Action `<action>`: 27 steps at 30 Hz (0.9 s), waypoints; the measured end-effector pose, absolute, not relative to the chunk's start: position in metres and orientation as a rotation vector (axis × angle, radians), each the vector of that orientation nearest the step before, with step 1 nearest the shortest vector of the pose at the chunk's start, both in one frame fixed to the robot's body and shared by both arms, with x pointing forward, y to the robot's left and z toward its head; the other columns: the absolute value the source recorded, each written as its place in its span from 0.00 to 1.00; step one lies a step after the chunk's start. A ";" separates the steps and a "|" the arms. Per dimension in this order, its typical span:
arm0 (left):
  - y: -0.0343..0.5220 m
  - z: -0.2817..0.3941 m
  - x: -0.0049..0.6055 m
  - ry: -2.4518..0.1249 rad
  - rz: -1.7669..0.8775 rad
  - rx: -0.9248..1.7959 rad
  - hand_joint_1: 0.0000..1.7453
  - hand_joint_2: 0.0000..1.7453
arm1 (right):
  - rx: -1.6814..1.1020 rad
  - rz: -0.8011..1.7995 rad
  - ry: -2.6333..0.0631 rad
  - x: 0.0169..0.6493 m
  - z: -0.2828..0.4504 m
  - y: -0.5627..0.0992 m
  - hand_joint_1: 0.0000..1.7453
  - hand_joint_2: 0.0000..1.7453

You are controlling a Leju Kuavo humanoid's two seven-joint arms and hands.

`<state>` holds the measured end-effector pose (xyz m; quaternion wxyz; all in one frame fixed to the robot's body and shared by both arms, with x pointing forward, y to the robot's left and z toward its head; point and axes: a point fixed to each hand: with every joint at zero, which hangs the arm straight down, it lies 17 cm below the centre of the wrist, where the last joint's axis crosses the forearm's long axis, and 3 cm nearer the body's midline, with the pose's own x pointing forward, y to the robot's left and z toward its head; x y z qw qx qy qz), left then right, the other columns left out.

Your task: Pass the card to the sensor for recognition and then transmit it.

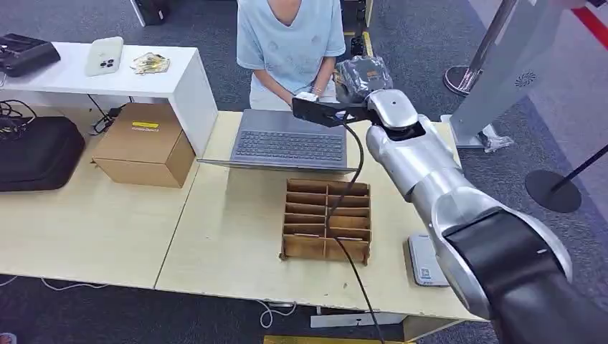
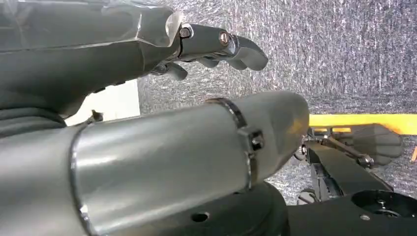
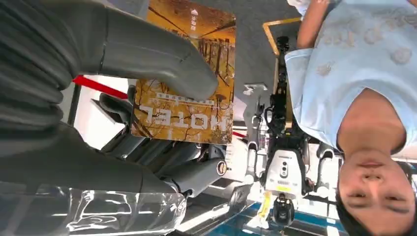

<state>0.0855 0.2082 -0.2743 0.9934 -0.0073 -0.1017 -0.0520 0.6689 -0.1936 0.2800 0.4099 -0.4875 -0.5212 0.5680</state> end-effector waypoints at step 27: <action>0.212 -0.274 0.091 -0.200 -0.118 -0.007 0.00 0.00 | -1.241 1.438 -1.279 0.670 0.274 -0.199 1.00 1.00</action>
